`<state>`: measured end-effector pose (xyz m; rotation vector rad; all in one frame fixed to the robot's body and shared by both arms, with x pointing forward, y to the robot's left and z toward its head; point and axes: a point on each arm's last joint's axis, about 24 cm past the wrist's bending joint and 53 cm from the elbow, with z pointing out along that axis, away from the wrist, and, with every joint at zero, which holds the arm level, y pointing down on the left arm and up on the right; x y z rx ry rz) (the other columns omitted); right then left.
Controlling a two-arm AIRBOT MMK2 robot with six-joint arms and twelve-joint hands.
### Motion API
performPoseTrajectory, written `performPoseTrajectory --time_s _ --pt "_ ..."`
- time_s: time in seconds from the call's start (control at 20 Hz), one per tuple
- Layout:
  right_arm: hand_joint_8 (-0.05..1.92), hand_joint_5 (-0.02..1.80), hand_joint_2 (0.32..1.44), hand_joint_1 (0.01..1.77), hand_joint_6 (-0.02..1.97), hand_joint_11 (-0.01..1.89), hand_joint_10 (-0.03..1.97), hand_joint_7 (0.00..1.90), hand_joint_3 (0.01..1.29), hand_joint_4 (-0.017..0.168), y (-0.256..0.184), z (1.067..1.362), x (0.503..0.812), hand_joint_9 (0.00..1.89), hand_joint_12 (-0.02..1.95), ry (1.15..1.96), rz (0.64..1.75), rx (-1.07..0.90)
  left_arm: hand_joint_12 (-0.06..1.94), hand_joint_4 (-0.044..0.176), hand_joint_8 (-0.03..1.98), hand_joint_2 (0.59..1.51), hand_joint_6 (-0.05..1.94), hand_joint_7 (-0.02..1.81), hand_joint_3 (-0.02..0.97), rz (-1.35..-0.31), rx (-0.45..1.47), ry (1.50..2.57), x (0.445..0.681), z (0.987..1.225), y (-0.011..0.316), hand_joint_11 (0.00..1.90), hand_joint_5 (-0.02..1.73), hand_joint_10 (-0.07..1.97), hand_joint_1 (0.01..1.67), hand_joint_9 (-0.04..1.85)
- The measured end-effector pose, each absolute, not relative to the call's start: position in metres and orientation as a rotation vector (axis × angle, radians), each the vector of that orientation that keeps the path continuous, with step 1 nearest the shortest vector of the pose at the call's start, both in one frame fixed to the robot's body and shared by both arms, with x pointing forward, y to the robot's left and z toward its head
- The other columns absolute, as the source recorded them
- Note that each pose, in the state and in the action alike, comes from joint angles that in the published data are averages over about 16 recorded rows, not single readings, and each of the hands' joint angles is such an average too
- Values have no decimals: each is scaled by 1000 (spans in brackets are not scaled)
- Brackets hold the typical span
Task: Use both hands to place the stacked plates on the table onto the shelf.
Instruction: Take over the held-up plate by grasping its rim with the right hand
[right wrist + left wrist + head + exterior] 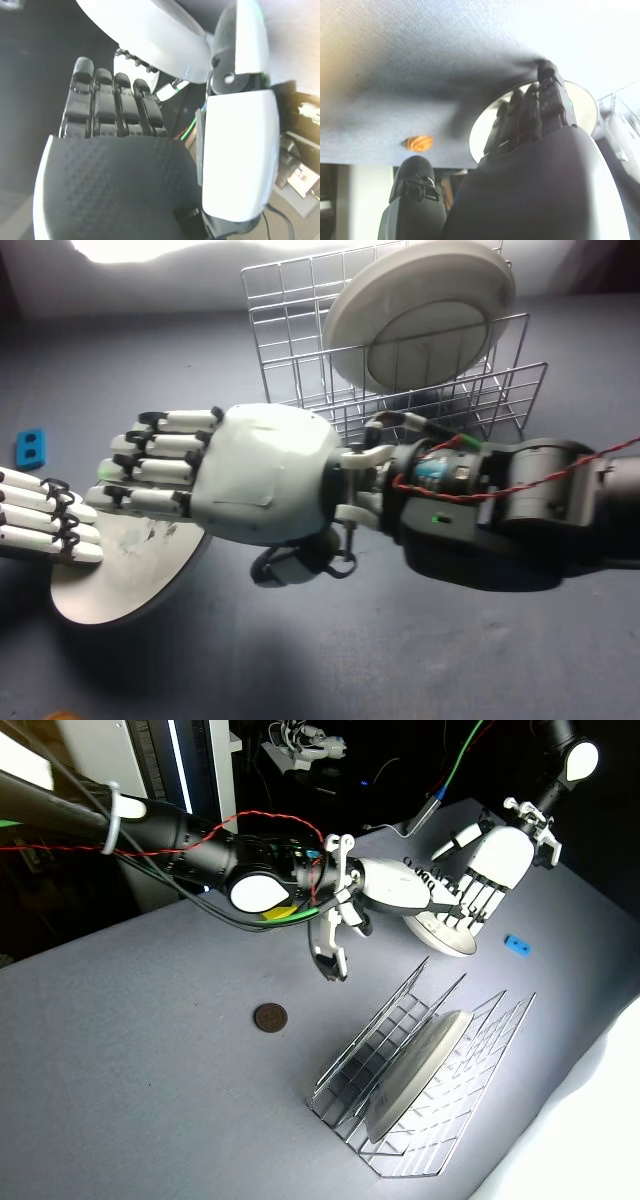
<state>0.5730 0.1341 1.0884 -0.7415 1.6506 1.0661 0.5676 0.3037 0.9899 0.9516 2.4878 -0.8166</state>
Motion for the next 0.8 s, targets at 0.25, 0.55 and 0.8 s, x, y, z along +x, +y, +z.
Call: performPoseTrajectory --time_s 0.25,0.55,0.8 --pt "11 39 896 1130 24 20 3 24 14 3 153 1080 580 25 432 1635 1085 -714 42 -6 -14 1146 -32 -12 15 -816 952 2488 568 990 304 31 -10 -51 22 -26" --pt "16 155 925 1127 27 21 34 141 14 3 169 1071 589 134 737 1625 1095 -680 42 -6 -14 1145 -32 -12 16 -815 956 2489 568 990 304 31 -10 -51 22 -27" --pt "34 384 958 1122 77 128 105 396 14 3 175 1067 593 375 1031 1615 1099 -661 42 -6 -14 1145 -32 -12 16 -815 958 2490 568 990 305 31 -11 -50 22 -26"
